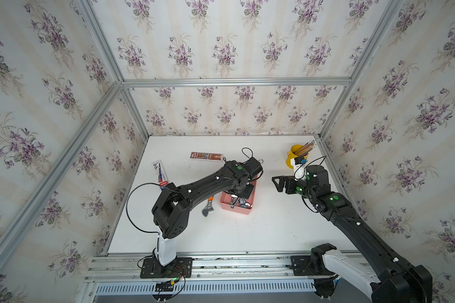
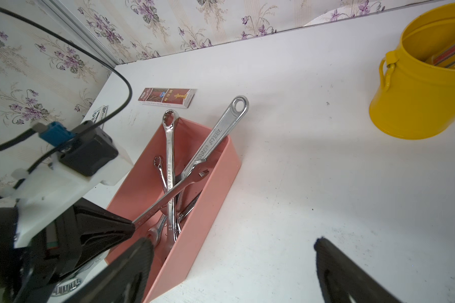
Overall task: Take out the wrench from the storage box
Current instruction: Place the wrench at the center of the board.
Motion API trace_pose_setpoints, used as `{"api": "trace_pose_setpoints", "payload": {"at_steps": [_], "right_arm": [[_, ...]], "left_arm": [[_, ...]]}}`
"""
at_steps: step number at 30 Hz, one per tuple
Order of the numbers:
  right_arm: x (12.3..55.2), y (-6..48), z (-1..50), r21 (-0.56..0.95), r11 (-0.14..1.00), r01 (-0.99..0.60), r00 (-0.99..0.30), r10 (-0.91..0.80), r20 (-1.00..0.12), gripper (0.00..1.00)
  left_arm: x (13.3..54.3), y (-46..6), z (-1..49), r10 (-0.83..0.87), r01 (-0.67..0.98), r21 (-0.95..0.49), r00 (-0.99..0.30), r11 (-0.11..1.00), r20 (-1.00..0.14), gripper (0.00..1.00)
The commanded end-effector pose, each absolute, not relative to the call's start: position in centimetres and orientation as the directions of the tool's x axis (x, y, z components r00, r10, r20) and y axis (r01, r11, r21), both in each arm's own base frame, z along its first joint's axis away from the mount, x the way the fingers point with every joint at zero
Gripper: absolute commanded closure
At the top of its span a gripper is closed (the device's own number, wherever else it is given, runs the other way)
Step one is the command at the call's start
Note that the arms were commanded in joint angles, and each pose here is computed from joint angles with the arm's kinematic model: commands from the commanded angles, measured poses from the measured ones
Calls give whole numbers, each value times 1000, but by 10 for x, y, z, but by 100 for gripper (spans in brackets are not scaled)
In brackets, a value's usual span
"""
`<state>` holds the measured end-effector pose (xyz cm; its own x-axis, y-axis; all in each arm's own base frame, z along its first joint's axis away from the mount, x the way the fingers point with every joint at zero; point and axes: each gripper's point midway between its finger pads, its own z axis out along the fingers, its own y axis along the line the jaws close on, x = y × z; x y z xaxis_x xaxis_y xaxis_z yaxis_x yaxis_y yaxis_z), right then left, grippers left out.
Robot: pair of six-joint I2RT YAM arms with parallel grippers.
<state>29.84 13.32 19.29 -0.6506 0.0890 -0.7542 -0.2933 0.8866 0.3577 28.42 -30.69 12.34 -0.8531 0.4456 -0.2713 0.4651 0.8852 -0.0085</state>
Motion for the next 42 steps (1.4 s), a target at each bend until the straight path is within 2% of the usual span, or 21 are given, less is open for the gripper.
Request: {"api": "trace_pose_setpoints", "payload": {"at_steps": [1, 10, 17, 26, 30, 42], "right_arm": [[298, 133, 195, 360, 885, -294, -646, 94, -757, 0], [300, 136, 196, 367, 879, -304, -646, 93, -758, 0], [299, 143, 197, 393, 858, -331, -648, 96, -755, 0], [300, 146, 190, 396, 854, -336, -662, 84, -745, 0], [301, 146, 187, 395, 855, -338, -664, 81, -743, 0], [306, 148, 181, 389, 856, -340, -673, 67, -737, 0]], "left_arm": [[285, -299, 141, 434, 455, 7, -846, 891, -309, 100], [292, -256, 173, 370, 383, 44, -844, 923, -388, 100], [309, -199, 181, 241, 280, -17, -851, 960, -466, 100], [328, -136, 147, -16, 106, -218, -870, 970, -494, 100], [330, -127, 119, -65, 86, -291, -878, 953, -473, 100], [328, -108, 51, -73, 57, -325, -925, 944, -373, 100]]}}
